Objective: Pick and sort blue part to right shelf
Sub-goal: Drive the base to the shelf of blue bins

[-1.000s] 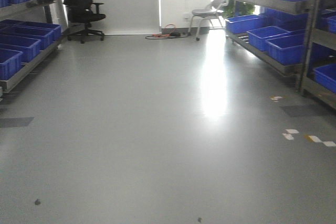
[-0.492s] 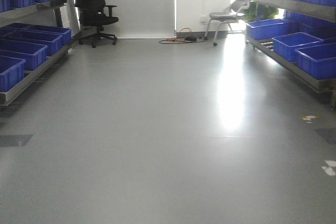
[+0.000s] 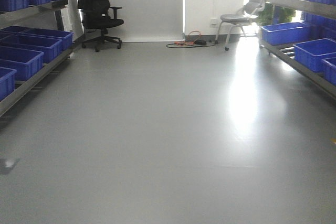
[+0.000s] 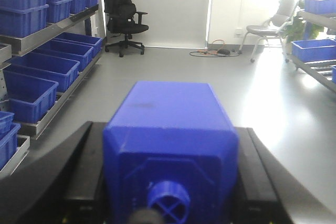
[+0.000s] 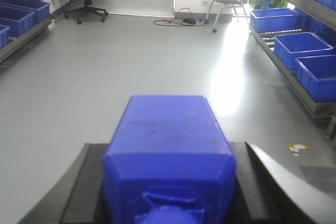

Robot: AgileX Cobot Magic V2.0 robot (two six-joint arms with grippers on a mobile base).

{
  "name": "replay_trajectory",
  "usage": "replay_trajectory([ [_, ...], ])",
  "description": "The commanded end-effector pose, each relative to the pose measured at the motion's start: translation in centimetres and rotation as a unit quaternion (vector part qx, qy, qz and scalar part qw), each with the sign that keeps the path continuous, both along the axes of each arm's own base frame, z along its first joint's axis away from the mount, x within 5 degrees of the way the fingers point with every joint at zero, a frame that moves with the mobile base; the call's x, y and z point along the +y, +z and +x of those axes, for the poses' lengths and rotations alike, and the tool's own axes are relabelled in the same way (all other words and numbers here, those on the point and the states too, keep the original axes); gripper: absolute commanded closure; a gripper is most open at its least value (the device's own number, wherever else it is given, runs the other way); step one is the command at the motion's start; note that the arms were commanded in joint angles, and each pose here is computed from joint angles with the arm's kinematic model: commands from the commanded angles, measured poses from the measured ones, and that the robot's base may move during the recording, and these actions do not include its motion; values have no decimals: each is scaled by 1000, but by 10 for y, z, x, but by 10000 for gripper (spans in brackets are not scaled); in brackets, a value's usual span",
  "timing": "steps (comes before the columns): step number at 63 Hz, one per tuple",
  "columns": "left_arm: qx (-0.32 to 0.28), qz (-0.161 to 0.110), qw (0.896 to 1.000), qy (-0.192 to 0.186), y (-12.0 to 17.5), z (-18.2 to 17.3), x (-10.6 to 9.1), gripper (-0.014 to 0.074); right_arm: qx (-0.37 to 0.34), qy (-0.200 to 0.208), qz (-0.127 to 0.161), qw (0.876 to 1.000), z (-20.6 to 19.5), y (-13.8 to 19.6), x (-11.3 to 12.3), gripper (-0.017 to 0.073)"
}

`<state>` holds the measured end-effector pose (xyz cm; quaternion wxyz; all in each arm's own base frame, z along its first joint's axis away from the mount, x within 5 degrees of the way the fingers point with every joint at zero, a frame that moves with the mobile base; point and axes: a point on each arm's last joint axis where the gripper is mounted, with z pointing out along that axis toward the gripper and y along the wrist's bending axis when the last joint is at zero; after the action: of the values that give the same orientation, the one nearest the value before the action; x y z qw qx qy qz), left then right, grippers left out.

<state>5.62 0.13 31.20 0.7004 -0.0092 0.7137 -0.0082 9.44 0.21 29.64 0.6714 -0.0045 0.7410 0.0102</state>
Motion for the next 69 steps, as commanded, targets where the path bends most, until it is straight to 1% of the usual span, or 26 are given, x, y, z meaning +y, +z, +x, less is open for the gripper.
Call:
replay_trajectory([
  [1, -58, 0, 998, -4, 18, -2, -1, 312, -62, 4, -5, 998, 1, 18, 1, 167],
  [69, -58, 0, 998, -4, 18, -2, -1, 312, -62, 4, -5, 998, 1, 18, 1, 167],
])
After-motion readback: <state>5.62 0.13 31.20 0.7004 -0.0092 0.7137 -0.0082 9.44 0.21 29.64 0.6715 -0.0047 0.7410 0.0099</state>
